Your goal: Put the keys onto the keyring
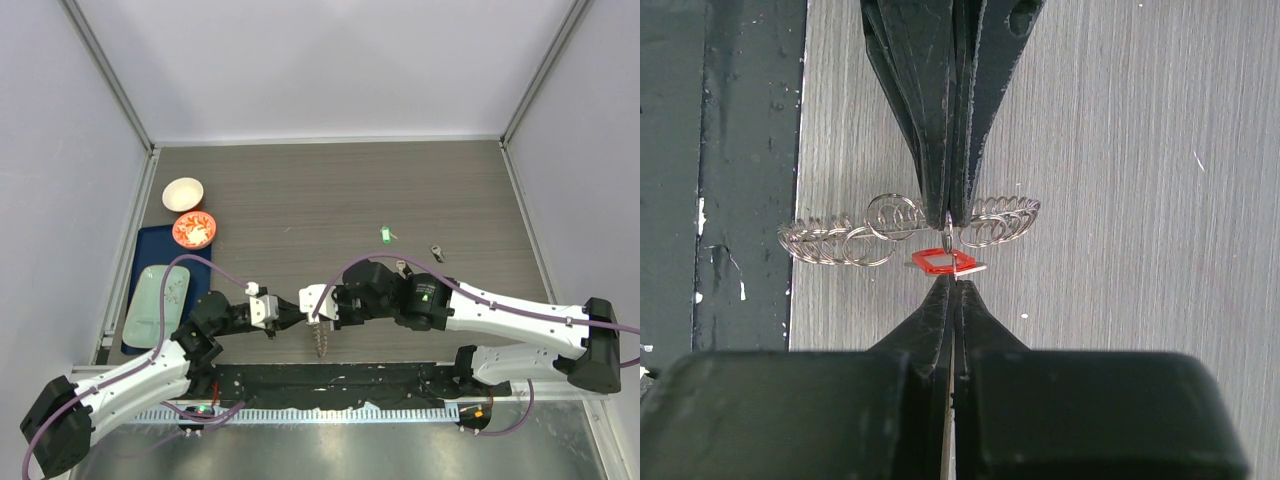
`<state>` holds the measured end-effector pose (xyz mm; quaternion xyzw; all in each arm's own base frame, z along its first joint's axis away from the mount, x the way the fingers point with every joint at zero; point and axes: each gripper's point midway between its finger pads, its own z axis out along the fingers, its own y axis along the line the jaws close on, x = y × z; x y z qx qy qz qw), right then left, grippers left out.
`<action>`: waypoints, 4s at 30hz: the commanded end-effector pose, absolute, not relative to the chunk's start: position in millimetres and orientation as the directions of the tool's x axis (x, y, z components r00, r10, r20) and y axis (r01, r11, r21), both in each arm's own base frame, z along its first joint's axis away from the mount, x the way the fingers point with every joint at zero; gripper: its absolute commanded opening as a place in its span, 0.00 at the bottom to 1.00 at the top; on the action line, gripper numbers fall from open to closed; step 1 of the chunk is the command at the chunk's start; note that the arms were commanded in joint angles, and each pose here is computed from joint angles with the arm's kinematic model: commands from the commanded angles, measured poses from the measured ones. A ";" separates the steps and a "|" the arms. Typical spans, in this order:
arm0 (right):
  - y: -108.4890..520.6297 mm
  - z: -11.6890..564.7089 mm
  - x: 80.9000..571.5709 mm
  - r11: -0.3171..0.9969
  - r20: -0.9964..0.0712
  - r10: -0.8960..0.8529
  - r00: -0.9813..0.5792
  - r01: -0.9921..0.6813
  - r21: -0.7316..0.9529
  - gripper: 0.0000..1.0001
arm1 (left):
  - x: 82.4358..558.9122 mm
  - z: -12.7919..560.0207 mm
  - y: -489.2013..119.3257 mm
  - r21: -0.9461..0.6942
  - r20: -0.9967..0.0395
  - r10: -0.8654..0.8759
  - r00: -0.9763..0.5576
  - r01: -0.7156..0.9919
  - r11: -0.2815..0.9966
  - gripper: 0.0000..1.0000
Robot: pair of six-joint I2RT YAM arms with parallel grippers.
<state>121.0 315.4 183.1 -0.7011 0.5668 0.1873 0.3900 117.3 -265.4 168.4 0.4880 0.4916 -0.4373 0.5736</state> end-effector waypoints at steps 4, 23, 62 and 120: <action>322.8 198.3 117.4 -0.055 -0.743 -0.592 0.313 -0.935 -0.350 0.01 | 119.2 201.2 -268.7 0.192 -0.972 -0.106 0.209 0.970 0.151 0.00; 324.8 195.4 116.0 -0.058 -0.745 -0.591 0.308 -0.938 -0.342 0.01 | 118.0 203.1 -270.2 0.184 -0.972 -0.119 0.202 0.972 0.144 0.00; 322.1 201.9 119.1 -0.020 -0.762 -0.571 0.306 -0.933 -0.360 0.01 | 120.9 199.0 -269.8 0.189 -0.974 -0.095 0.205 0.970 0.155 0.00; 319.1 199.3 120.8 -0.002 -0.758 -0.583 0.292 -0.934 -0.358 0.01 | 122.5 197.5 -271.8 0.178 -0.976 -0.096 0.194 0.972 0.155 0.00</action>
